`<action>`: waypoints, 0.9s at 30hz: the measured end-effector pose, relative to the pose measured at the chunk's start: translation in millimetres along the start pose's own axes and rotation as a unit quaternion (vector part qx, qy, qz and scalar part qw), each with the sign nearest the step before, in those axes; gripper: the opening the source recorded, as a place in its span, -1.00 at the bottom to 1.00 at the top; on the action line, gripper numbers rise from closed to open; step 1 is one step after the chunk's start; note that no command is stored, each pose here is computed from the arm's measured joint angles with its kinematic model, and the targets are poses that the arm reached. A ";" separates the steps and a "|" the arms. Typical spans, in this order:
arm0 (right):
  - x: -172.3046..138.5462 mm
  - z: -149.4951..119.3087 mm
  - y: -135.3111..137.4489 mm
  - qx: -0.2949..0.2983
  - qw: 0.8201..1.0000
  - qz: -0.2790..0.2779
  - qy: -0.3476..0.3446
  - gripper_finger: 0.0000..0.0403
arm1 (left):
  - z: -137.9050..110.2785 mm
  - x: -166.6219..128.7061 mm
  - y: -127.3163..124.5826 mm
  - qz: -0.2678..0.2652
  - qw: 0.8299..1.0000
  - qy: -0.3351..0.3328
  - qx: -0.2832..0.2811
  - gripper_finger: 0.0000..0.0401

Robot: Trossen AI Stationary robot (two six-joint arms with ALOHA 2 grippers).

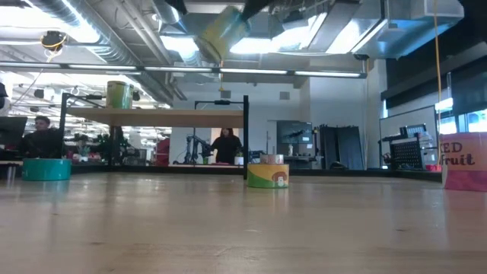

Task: Pick and place cans onto a shelf
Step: Put the canned carrots on the shelf

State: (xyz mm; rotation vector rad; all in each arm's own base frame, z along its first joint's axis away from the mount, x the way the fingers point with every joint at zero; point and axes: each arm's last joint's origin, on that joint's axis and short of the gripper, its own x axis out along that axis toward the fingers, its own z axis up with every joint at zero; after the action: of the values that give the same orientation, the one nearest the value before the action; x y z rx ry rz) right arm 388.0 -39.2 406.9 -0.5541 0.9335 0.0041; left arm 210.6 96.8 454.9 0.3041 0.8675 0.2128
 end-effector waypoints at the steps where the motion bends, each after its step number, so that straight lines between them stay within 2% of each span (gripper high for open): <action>1: 5.1 -0.9 -0.8 0.001 1.000 0.007 0.004 -1.00 | -0.3 -0.5 0.3 0.007 1.000 0.003 0.000 -1.00; 8: 39.6 2.0 10.7 -0.005 0.994 0.113 -0.007 -1.00 | -2.0 -0.7 -0.2 0.009 1.000 0.013 -0.001 -1.00; 16: 94.7 -5.0 27.6 -0.012 0.984 0.164 0.073 -1.00 | -2.0 -0.7 -0.2 0.009 1.000 0.013 -0.001 -1.00; 21: 126.3 -5.3 43.8 -0.045 0.976 0.190 0.099 -1.00 | -2.0 -0.7 -0.2 0.009 1.000 0.013 -0.001 -1.00; 27: 146.5 -2.8 62.7 -0.064 0.969 0.208 0.116 -1.00 | -2.0 -0.7 -0.2 0.009 1.000 0.013 -0.001 -1.00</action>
State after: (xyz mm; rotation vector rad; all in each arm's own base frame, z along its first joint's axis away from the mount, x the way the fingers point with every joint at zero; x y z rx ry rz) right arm 459.6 -20.3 265.8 -0.4734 1.2718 0.3874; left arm 208.5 96.8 454.1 0.3077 0.8915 0.2339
